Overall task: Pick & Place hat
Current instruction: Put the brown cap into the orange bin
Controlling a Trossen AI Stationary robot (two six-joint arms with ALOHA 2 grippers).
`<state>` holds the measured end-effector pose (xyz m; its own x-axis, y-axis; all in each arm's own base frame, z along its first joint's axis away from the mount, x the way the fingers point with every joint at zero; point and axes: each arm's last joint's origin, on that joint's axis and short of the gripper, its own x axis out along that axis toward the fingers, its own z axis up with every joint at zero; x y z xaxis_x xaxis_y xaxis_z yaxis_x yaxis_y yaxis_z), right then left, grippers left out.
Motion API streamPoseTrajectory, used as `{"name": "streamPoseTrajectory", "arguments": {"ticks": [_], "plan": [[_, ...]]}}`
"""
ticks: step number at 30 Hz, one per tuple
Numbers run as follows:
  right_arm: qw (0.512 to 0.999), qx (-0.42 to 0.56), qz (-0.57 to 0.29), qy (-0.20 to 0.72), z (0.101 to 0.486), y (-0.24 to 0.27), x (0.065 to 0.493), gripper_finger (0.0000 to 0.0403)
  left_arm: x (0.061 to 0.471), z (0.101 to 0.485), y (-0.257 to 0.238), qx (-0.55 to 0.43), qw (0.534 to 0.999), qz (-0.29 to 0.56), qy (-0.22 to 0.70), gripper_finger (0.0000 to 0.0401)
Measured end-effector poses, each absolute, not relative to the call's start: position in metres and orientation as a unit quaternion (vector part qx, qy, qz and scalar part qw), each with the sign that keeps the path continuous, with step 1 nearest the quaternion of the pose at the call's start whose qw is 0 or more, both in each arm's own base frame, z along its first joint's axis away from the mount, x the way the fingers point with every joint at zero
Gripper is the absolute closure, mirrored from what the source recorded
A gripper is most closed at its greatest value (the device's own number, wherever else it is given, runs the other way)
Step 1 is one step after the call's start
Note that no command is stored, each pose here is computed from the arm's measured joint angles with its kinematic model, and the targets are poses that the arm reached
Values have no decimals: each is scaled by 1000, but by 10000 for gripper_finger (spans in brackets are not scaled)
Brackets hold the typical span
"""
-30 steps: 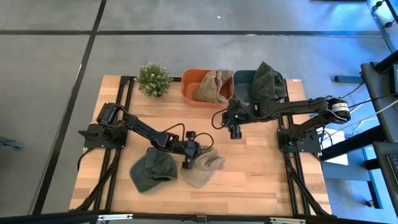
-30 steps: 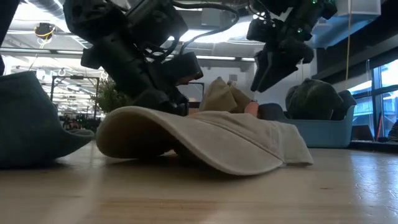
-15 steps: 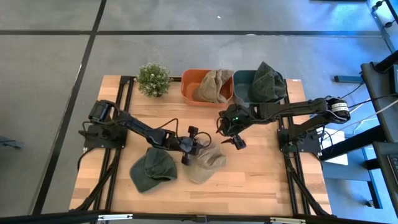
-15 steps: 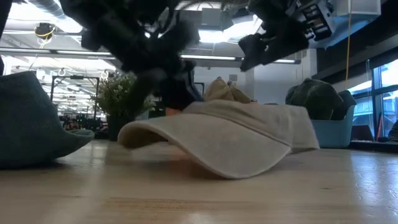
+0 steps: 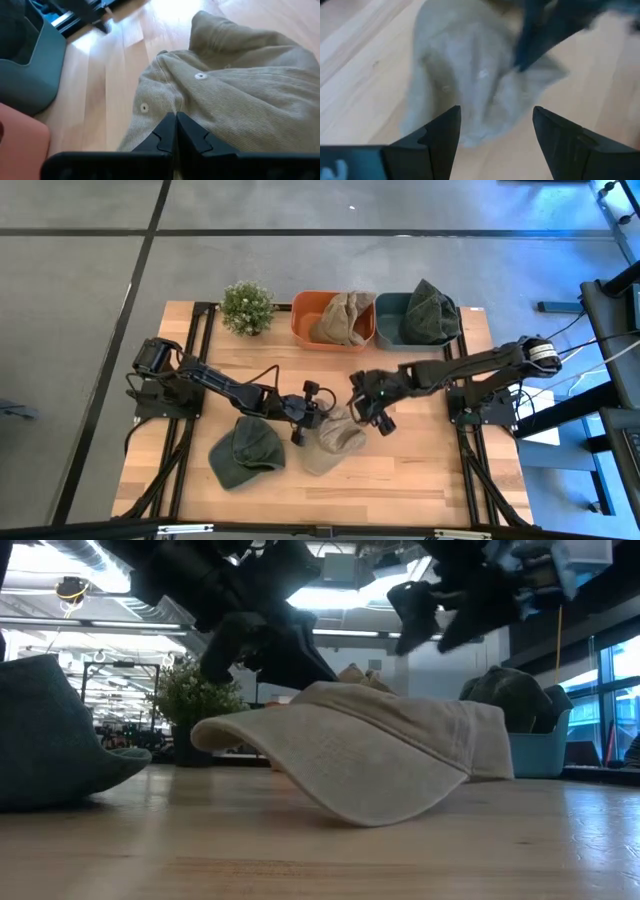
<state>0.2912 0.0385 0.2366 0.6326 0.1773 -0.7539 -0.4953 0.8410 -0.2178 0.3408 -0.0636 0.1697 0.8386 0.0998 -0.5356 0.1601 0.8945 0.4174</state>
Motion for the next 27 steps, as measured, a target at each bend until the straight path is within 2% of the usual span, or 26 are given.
{"name": "streamPoseTrajectory", "arguments": {"ticks": [5, 11, 19, 27], "plan": [[862, -235, 161, 420, 216, 46, 292, 155, 340, 168, -64, 223, 930, -18, 290, 398], [883, -244, 145, 374, 172, 46, 287, 155, 339, 164, -63, 223, 925, -20, 308, 398], [916, -240, 133, 293, 144, 44, 273, 155, 341, 164, -56, 227, 924, -16, 309, 398], [902, -238, 140, 331, 114, 44, 276, 155, 341, 161, -44, 193, 926, -23, 324, 398]]}}
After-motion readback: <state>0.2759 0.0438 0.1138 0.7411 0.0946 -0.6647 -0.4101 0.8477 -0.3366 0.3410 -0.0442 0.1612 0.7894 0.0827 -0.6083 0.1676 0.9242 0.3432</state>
